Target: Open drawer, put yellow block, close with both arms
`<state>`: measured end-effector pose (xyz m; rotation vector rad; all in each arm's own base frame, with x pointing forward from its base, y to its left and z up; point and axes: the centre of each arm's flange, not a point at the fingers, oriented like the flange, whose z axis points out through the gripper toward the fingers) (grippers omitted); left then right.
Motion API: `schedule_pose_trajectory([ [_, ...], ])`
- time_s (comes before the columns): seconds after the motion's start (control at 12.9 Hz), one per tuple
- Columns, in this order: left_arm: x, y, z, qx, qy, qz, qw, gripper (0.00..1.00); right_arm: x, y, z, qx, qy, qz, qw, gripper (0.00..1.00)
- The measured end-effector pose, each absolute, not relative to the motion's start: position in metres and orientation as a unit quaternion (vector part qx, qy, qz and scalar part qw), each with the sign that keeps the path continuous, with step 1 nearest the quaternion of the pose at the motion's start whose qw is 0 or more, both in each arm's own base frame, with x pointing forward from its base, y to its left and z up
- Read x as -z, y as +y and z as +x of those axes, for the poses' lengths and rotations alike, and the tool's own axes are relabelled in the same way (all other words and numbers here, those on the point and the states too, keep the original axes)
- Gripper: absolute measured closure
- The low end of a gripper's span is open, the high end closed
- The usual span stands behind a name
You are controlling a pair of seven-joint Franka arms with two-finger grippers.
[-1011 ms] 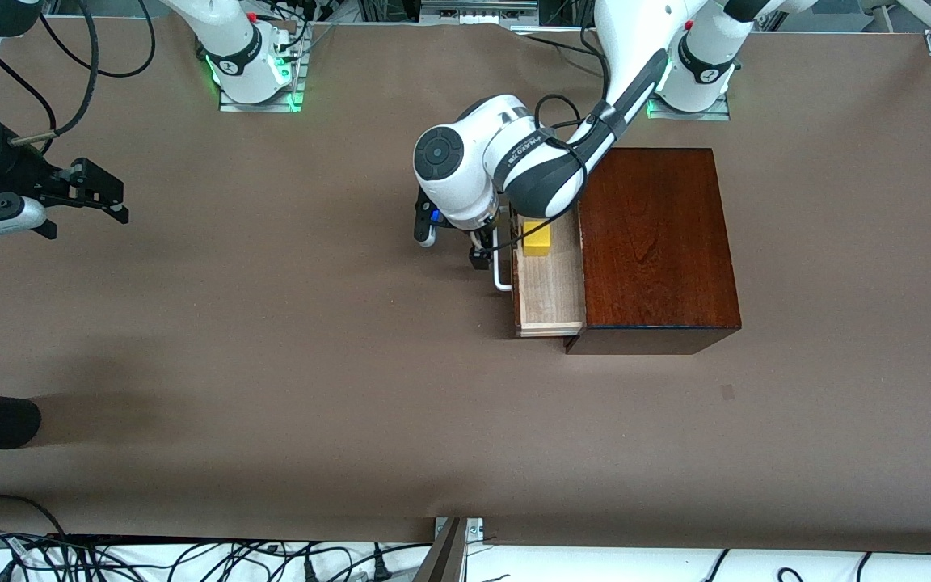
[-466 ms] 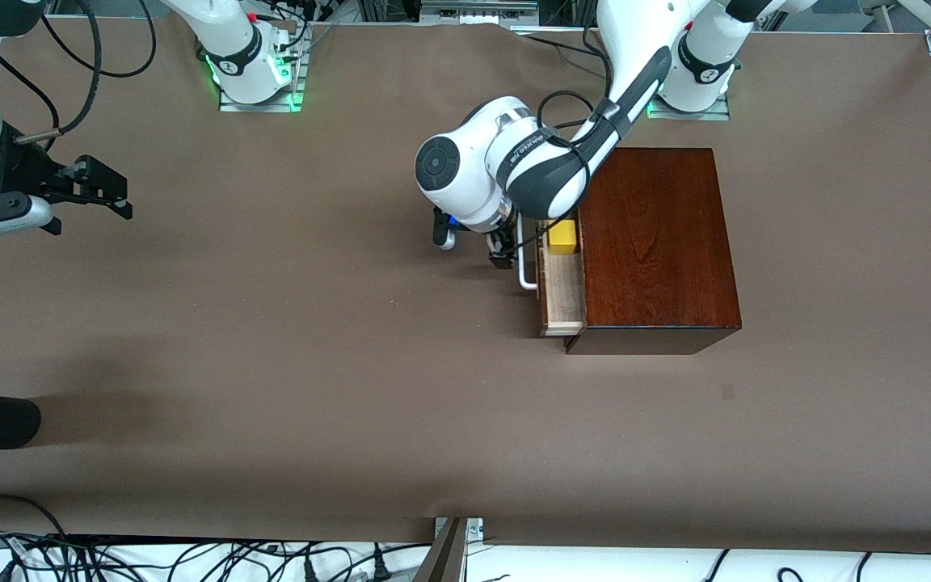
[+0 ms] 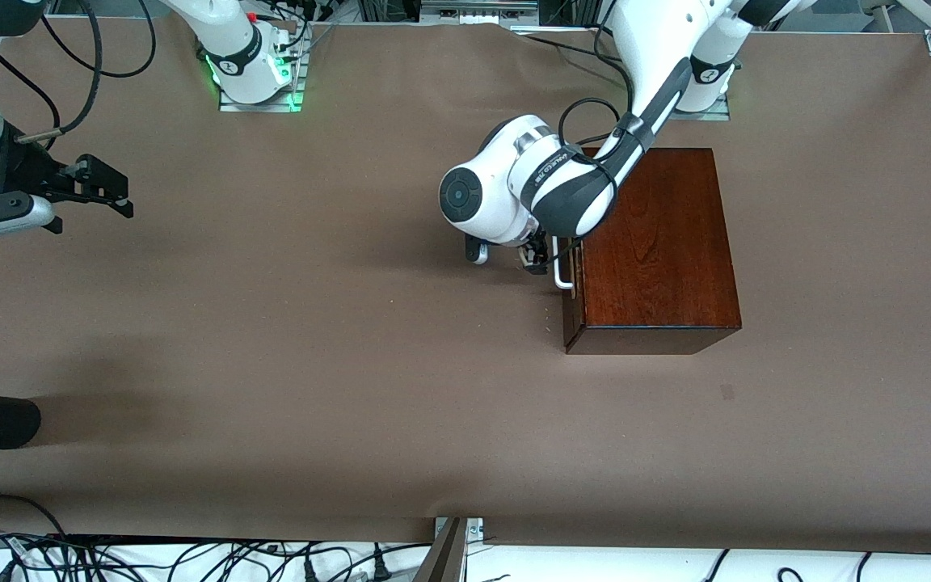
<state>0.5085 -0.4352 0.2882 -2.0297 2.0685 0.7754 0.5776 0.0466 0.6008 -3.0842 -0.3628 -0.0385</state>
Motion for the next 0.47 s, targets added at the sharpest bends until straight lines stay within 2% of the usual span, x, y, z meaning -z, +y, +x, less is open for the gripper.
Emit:
schedule_pose_trajectory([
  [0.47,-0.29,-0.4344,0.509,-0.259,0.686,-0.676,0.072,0.0,-0.6006,0.0466,0.5773,0.011,-0.117,-0.993,0.018,0.0],
])
